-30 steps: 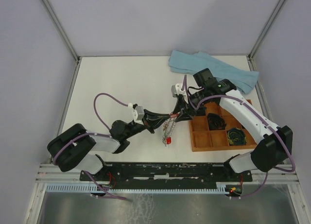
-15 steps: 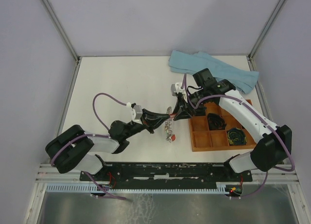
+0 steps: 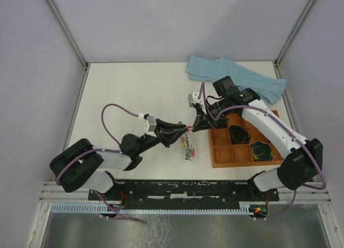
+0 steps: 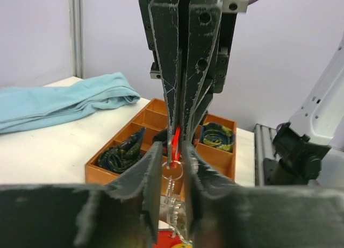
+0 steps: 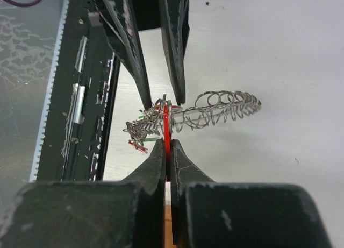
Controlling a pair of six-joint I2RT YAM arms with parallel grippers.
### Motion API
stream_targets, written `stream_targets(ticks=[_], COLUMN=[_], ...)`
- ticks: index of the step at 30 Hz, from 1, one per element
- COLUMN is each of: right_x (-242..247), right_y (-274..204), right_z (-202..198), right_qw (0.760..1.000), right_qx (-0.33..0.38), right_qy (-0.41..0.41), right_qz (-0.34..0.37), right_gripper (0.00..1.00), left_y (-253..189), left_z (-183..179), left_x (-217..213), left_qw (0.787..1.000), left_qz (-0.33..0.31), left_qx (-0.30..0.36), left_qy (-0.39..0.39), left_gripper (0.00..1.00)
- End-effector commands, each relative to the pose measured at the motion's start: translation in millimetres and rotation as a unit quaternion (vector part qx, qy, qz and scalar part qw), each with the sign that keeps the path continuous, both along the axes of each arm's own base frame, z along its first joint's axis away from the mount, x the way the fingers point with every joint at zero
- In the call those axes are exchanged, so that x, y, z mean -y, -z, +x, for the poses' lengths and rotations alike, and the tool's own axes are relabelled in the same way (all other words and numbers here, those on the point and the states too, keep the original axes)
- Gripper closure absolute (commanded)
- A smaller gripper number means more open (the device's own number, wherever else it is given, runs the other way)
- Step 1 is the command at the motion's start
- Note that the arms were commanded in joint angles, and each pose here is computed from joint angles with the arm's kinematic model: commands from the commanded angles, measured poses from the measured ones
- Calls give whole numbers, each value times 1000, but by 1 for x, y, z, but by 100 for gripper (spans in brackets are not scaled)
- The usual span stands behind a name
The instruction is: Remove the keys from the keyring
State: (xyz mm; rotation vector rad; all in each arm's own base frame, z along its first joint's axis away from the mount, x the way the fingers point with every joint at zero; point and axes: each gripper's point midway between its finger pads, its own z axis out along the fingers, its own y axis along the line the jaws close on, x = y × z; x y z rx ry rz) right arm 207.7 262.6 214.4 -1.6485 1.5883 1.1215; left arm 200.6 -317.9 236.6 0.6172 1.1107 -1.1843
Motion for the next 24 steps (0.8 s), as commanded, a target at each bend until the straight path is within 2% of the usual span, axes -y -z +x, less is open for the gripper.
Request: stream_targets(ticks=[1,4,9,15,24], right_x=[15,27,37,36,31], right_y=[-16,-15,-12,-7,-5], right_z=[10,10,8,4,-4], right_qw=[997,993,981,968,963], right_qx=[64,88,132,180,197], right_qy=[17,8,-2,-13,-29], right_qz=[-33,-75,-140,-176,-182], right_gripper=[99,99,99,99,99], left_y=[-47,-40,-30,-24,-19], left_z=[-11,-14,-16,-18,-22], left_x=[-20,-22,-19,-2,12], left_qw=[995,996,998,999,996], left_qz=[-86,-76,-45,14,16], left_qx=[50,51,41,31,8], left_qy=[-8,-6,4,42,86], left_gripper=[62,46,33,27,27])
